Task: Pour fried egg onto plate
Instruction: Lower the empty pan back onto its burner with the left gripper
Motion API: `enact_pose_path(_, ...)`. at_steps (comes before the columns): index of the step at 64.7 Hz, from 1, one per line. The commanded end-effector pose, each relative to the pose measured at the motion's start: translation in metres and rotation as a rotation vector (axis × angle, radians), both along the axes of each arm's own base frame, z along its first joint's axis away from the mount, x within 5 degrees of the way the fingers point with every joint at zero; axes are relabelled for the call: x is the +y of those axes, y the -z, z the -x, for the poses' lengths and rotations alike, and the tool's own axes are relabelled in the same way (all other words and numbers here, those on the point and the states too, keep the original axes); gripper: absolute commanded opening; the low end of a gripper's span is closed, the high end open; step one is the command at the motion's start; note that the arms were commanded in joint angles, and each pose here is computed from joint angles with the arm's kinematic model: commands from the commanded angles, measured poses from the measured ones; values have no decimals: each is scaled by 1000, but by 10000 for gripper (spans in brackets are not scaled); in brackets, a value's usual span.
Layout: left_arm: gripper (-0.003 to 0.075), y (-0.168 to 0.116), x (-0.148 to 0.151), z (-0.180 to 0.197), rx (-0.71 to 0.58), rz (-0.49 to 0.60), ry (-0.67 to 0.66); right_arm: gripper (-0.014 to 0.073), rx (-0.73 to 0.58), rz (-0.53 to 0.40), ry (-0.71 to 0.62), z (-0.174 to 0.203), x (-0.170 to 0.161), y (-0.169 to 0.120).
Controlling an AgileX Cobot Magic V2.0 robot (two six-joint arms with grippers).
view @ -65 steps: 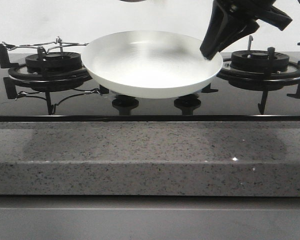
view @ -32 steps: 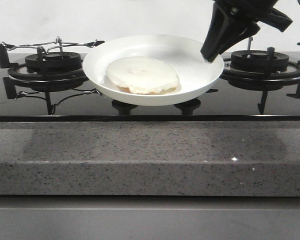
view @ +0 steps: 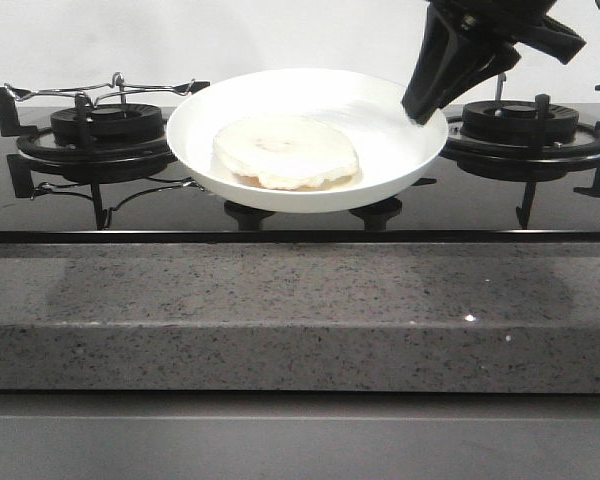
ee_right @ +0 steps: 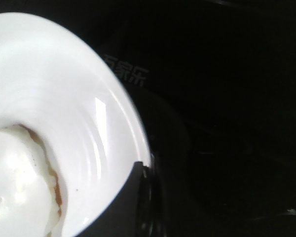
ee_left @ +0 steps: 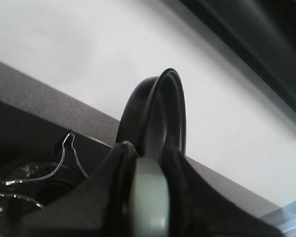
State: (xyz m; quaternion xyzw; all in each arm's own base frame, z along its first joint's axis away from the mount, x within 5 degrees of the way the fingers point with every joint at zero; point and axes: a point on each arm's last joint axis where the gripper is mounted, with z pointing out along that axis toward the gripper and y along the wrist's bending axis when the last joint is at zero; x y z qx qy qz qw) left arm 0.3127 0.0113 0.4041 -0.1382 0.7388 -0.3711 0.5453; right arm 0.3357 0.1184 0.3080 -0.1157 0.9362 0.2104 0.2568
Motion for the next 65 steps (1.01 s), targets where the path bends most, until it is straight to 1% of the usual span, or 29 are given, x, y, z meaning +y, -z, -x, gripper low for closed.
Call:
enact_pose_path(1,-19,-5,13,-7,-15,207,57,-57,-92,-57,23,2,0,-25)
enact_pose_path(7,-19,14,26,-22,34,297,90,-57,-92,-57,23,2,0,-25)
enact_pose_path(12,-19,31,34,-33,74,346,114,-57,-92,-57,23,2,0,-25)
enact_pose_path(27,-19,79,42,-59,231,489,162,-57,-92,-57,23,2,0,-25)
enact_pose_path(33,-18,91,43,-64,263,514,185,-57,-92,-57,23,2,0,-25)
enact_pose_path(40,1,99,45,-69,290,538,164,-57,-92,-57,23,2,0,-25)
enact_pose_path(47,88,102,47,-71,295,540,146,-57,-92,-57,23,2,0,-25)
enact_pose_path(51,174,102,46,-71,296,541,148,-57,-92,-57,23,2,0,-25)
enact_pose_path(52,184,103,47,-71,297,541,147,-57,-92,-57,23,2,0,-25)
enact_pose_path(60,381,102,46,-71,295,539,150,-57,-92,-57,23,2,0,-25)
enact_pose_path(65,471,102,46,-71,294,541,150,-57,-92,-57,23,2,0,-25)
